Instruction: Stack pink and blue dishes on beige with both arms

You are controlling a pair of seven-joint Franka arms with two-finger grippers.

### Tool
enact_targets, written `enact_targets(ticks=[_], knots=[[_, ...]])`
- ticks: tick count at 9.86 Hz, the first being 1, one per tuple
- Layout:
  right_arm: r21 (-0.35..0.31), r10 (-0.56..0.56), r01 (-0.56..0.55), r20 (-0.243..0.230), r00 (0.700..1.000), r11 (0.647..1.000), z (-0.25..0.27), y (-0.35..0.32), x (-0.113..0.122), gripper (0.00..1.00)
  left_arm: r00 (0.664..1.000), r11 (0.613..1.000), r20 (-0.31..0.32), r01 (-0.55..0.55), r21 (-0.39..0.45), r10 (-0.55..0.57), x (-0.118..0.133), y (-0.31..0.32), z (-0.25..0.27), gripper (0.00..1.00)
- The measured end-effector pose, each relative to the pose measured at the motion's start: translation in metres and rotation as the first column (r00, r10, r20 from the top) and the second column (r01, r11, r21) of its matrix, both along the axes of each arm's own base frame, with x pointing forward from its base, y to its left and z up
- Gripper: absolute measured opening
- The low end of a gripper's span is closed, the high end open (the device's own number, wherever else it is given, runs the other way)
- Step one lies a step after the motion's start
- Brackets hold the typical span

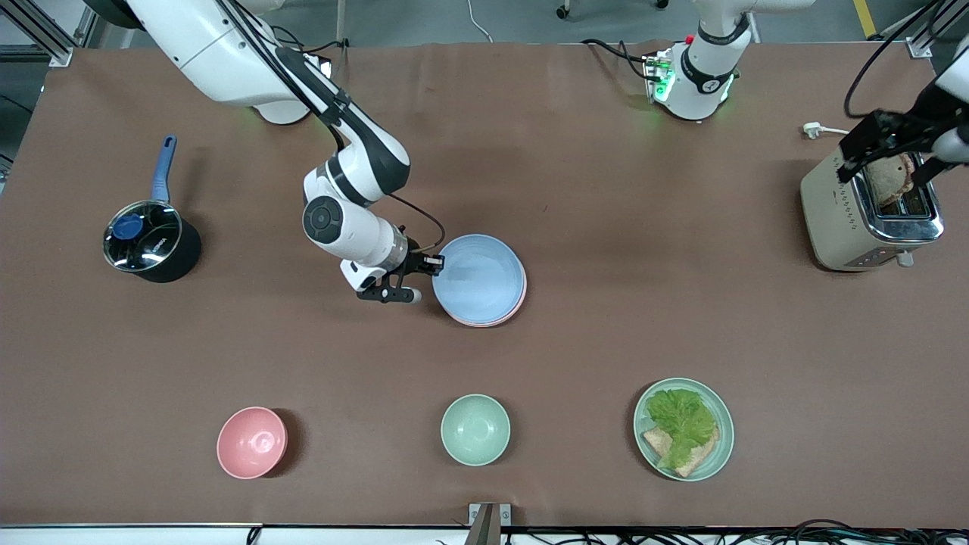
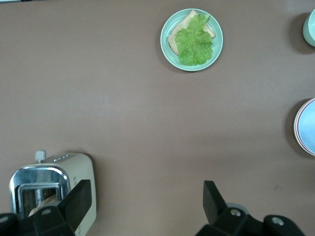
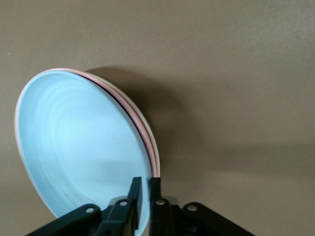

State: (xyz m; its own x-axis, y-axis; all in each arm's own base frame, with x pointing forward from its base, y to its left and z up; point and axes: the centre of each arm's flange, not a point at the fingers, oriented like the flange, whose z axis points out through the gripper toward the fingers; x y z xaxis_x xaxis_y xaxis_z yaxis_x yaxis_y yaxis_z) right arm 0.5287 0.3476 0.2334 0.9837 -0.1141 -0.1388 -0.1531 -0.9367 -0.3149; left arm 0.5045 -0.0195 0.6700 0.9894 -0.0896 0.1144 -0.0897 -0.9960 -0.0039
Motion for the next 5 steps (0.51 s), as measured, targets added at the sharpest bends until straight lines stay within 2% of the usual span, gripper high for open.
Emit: enact_targets(ticks=[1, 3, 4, 5], knots=[[-0.005, -0.007, 0.007, 0.000, 1.000, 1.000, 0.000, -0.007, 0.004, 0.33, 0.999, 1.000, -0.034, -0.004, 0.004, 0.005, 0.006, 0.001, 0.013, 1.00], [-0.025, -0.003, 0.004, 0.026, 1.000, 1.000, 0.023, -0.022, 0.019, 0.64, 0.998, 1.000, -0.059, -0.010, 0.010, 0.011, 0.022, 0.002, 0.018, 1.00], [-0.064, 0.009, -0.007, 0.037, 0.999, 0.998, 0.057, -0.040, 0.029, 0.80, 0.998, 1.000, -0.066, -0.014, 0.011, 0.015, 0.025, 0.003, 0.016, 1.00], [-0.134, 0.011, -0.004, 0.054, 0.998, 0.991, 0.104, -0.075, 0.041, 0.93, 0.997, 1.000, -0.071, -0.025, 0.010, 0.025, 0.026, 0.009, 0.015, 1.00]])
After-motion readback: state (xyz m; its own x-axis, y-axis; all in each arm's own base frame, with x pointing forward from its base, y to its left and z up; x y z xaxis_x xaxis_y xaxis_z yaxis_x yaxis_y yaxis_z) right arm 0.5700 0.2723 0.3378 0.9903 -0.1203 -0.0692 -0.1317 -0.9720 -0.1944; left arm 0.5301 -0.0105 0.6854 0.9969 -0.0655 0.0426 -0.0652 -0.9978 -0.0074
